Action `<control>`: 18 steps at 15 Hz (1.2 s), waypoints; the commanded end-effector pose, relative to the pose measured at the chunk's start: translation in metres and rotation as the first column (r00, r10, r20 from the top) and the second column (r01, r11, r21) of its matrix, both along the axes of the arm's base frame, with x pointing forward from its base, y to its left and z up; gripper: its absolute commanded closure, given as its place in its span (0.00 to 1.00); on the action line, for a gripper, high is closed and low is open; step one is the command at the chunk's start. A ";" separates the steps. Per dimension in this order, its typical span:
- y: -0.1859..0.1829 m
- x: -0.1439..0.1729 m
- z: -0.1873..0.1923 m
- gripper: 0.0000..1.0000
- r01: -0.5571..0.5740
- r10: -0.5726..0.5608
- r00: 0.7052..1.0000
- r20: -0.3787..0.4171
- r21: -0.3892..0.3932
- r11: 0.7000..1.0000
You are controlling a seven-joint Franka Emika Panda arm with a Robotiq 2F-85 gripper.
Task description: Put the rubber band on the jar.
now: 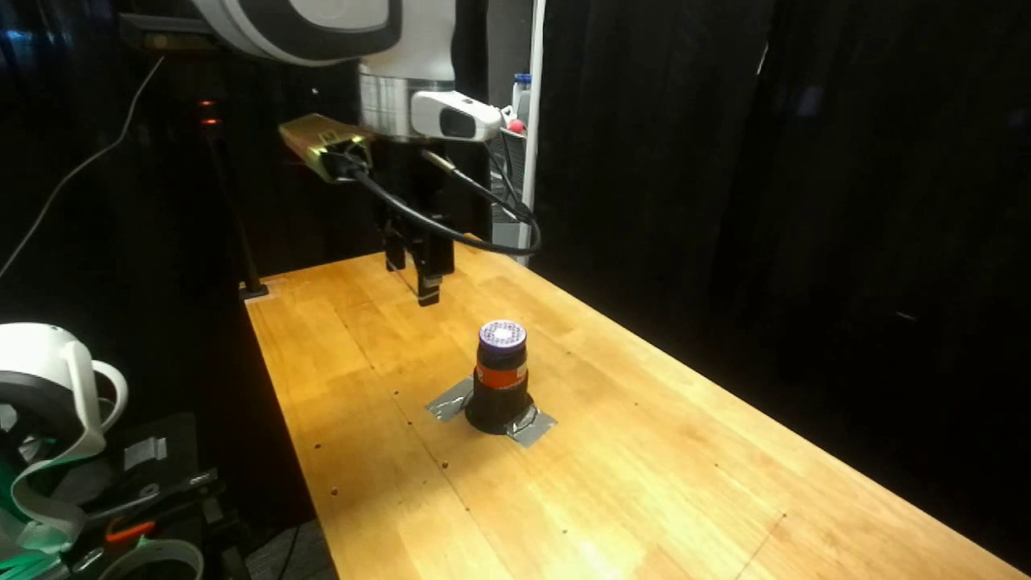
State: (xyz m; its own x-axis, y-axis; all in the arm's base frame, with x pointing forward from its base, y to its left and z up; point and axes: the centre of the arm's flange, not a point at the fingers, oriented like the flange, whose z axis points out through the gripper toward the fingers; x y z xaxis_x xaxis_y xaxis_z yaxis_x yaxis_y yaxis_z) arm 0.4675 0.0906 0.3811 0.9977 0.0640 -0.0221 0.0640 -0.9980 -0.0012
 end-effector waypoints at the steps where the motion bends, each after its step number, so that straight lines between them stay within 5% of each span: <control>1: 0.011 0.090 -0.016 0.00 0.029 -0.027 0.998 -0.064 0.028 0.999; 10: 0.009 0.228 -0.091 0.00 0.083 -0.078 0.986 -0.149 0.023 0.996; 18: -0.008 0.241 -0.122 0.00 0.060 -0.034 0.906 -0.421 0.047 0.997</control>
